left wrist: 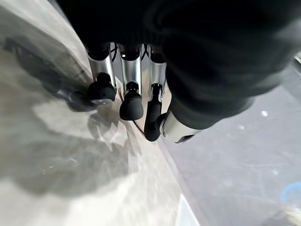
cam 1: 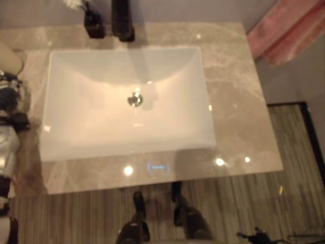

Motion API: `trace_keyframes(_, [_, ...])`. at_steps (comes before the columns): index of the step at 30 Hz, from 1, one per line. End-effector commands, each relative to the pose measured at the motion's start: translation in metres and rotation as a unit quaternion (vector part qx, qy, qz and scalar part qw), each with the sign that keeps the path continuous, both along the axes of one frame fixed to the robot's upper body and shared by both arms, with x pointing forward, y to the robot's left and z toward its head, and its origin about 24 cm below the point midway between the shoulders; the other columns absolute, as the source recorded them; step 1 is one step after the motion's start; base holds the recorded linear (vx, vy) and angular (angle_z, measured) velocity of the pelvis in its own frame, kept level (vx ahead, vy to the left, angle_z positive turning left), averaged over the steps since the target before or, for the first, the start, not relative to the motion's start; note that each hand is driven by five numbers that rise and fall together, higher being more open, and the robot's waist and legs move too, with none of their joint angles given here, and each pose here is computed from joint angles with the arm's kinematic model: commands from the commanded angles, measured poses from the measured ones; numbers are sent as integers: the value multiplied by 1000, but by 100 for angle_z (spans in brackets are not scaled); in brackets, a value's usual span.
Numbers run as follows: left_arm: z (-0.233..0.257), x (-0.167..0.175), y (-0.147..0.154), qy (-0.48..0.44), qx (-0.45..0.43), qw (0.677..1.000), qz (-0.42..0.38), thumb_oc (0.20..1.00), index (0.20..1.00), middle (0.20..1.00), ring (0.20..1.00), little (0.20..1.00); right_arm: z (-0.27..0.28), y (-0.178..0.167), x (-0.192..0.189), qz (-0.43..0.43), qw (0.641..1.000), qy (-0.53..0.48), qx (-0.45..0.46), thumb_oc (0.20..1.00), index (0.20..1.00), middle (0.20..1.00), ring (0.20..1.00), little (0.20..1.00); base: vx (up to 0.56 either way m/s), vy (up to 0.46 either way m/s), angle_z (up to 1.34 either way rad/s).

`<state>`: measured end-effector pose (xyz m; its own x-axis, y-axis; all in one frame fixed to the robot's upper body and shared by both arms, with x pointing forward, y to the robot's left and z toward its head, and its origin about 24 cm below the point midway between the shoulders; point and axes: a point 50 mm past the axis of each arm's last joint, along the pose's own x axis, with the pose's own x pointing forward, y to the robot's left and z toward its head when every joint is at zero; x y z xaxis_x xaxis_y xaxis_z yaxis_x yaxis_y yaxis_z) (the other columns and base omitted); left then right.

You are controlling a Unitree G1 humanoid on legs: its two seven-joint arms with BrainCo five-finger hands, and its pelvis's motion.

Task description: Put brush and paste in cup on sink, flatten towel.

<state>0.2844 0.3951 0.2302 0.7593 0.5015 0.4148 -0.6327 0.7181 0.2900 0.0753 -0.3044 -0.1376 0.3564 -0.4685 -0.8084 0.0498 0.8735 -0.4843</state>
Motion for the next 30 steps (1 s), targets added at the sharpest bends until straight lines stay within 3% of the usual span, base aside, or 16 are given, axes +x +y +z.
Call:
trace_keyframes(1, [37, -8, 14, -50, 19, 998, 37, 200, 200, 200, 200, 200, 8, -20, -7, -21, 999, 2, -29, 1000, 1000, 1000, 1000, 1000, 25, 9, -3])
trace_keyframes(13, [74, 8, 7, -63, 47, 996, 41, 200, 200, 200, 200, 200, 6, -13, -2, -7, 1000, 0, -20, 1000, 1000, 1000, 1000, 1000, 4, 3, -2])
trace_keyframes(21, [52, 18, -20, -40, 67, 996, -33, 200, 200, 200, 200, 200, 4, -10, -4, 5, 1000, 6, -16, 1000, 1000, 1000, 1000, 1000, -10, -3, 2])
trace_keyframes(24, [34, 9, -32, -39, 59, 994, -87, 200, 200, 200, 200, 200, 3, -7, -4, 10, 1000, 8, -12, 1000, 1000, 1000, 1000, 1000, -41, -9, 4])
trace_keyframes(30, [13, -16, -29, -22, 55, 992, -109, 200, 200, 200, 200, 200, 4, -10, -4, 15, 1000, 11, -15, 1000, 1000, 1000, 1000, 1000, -49, -14, 3])
